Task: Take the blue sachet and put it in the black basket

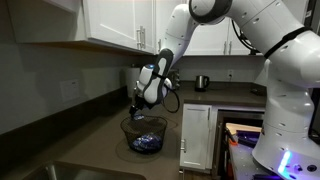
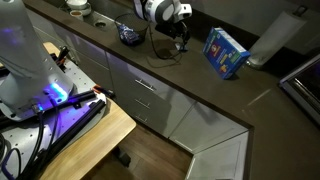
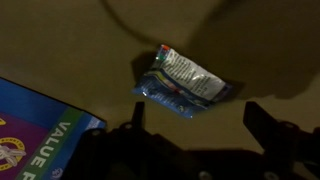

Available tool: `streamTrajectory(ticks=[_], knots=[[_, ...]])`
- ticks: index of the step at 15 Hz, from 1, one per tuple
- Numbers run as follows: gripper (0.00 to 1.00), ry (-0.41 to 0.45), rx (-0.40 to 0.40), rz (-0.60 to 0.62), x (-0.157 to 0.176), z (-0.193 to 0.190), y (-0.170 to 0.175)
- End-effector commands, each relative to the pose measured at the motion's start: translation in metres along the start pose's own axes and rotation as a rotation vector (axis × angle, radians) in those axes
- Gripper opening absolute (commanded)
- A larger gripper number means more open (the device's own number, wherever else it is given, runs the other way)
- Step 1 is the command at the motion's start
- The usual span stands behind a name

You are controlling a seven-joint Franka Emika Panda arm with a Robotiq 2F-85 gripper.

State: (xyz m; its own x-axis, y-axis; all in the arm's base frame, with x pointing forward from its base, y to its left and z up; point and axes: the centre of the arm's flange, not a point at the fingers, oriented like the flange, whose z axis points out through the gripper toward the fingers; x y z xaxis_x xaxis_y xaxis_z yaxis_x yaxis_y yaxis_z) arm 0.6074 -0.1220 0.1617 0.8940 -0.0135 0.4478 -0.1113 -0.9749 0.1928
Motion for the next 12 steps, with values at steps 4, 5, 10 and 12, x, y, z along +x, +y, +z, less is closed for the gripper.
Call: streamTrajectory(ticks=[4,5,10,12], knots=[[0.62,-0.064,-0.058,-0.011,0.013,0.046,0.018],[0.54,-0.083,-0.052,-0.004,0.015,0.048,0.018],[0.23,-0.165,-0.064,0.026,0.026,0.030,0.025],[0.10,-0.171,-0.083,0.033,0.027,0.014,0.028]])
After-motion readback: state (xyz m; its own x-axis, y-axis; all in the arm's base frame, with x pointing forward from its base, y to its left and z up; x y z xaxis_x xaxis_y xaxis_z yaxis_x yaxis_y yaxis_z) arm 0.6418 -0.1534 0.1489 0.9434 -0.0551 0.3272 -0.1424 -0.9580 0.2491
